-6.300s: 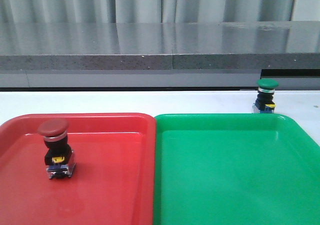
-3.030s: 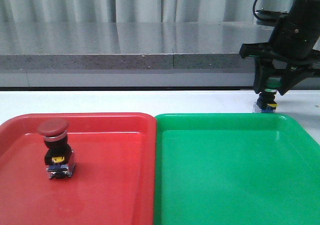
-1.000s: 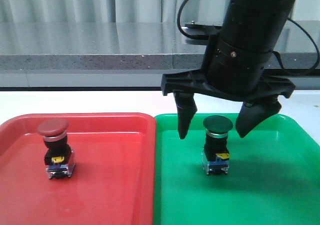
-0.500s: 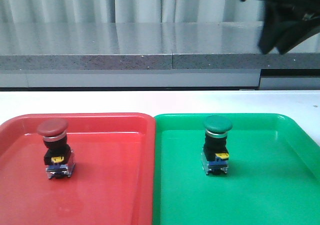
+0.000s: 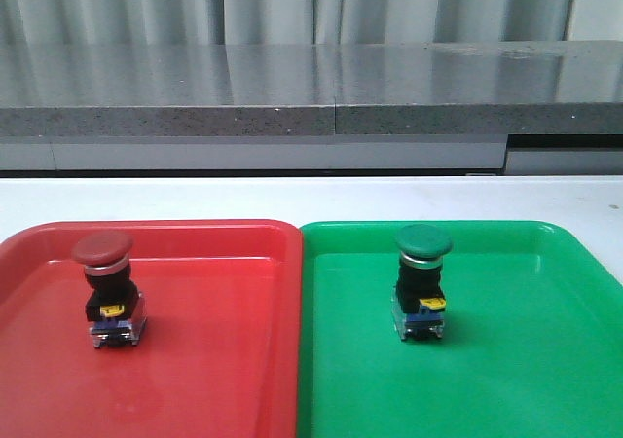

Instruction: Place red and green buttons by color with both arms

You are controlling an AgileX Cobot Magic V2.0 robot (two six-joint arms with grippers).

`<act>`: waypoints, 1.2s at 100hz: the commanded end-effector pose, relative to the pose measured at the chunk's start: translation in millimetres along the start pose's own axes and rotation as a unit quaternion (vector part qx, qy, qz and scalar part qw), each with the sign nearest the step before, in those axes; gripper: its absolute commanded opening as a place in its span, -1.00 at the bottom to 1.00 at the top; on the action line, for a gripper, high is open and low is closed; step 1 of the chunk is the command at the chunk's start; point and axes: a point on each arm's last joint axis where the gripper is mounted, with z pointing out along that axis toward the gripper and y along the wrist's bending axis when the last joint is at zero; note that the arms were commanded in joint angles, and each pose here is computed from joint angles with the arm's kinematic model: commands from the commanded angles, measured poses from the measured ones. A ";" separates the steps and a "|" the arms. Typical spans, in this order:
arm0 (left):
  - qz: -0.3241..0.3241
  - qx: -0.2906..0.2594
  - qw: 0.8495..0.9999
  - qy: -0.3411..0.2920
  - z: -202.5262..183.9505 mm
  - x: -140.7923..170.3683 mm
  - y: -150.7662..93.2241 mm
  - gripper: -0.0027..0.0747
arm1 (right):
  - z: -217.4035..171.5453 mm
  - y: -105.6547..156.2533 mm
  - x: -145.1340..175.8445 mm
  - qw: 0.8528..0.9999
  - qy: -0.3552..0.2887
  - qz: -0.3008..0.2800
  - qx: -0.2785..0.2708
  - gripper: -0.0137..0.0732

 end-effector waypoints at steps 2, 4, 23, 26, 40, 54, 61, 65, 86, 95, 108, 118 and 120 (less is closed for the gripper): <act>-0.006 -0.002 0.999 -0.048 -2.6 -4.9 0.5 -0.98 | -22.5 -6.3 1.9 0.995 -0.102 -0.003 -0.001 -0.83; -0.006 -0.002 0.999 -0.048 -2.6 -4.9 0.5 -0.98 | -26.0 -7.4 5.4 0.994 -0.114 -0.002 -0.001 -0.83; -0.006 -0.002 0.999 -0.048 -2.6 -4.9 0.5 -0.98 | -47.8 -17.0 39.6 0.984 -0.174 -0.026 0.012 -0.83; -0.006 -0.002 0.999 -0.048 -2.6 -4.9 0.5 -0.98 | -48.9 -17.9 46.3 0.983 -0.180 -0.039 0.013 -0.83; -0.006 -0.002 0.999 -0.048 -2.6 -4.9 0.5 -0.98 | -59.3 -19.8 70.9 0.972 -0.222 -0.079 0.013 -0.83; -0.006 -0.002 0.999 -0.048 -2.6 -4.9 0.5 -0.98 | -65.7 -23.1 97.5 0.961 -0.263 -0.080 0.010 -0.83; -0.006 -0.002 0.999 -0.048 -2.6 -4.9 0.5 -0.98 | -70.4 -24.4 108.9 0.952 -0.294 -0.080 0.008 -0.83; -0.006 -0.002 0.999 -0.048 -2.6 -4.9 0.5 -0.98 | -73.9 -25.0 114.4 0.946 -0.315 -0.081 0.006 -0.83; -0.006 -0.002 0.999 -0.047 -2.4 -4.8 0.5 -0.98 | -71.0 -26.8 122.4 0.936 -0.345 -0.070 0.001 -0.83; -0.006 -0.002 0.999 -0.047 -2.4 -4.8 0.5 -0.98 | -66.1 -27.8 125.2 0.937 -0.348 -0.030 -0.012 -0.83; -0.006 -0.002 0.999 -0.047 -2.4 -4.8 0.5 -0.98 | -54.3 -29.6 132.1 0.931 -0.364 -0.030 -0.014 -0.83; -0.006 -0.002 0.999 -0.047 -2.4 -4.8 0.5 -0.98 | -40.1 -31.7 143.1 0.932 -0.361 -0.029 -0.016 -0.83; -0.006 -0.002 0.999 -0.047 -2.4 -4.8 0.5 -0.98 | -36.2 -32.3 146.4 0.932 -0.360 -0.027 -0.017 -0.83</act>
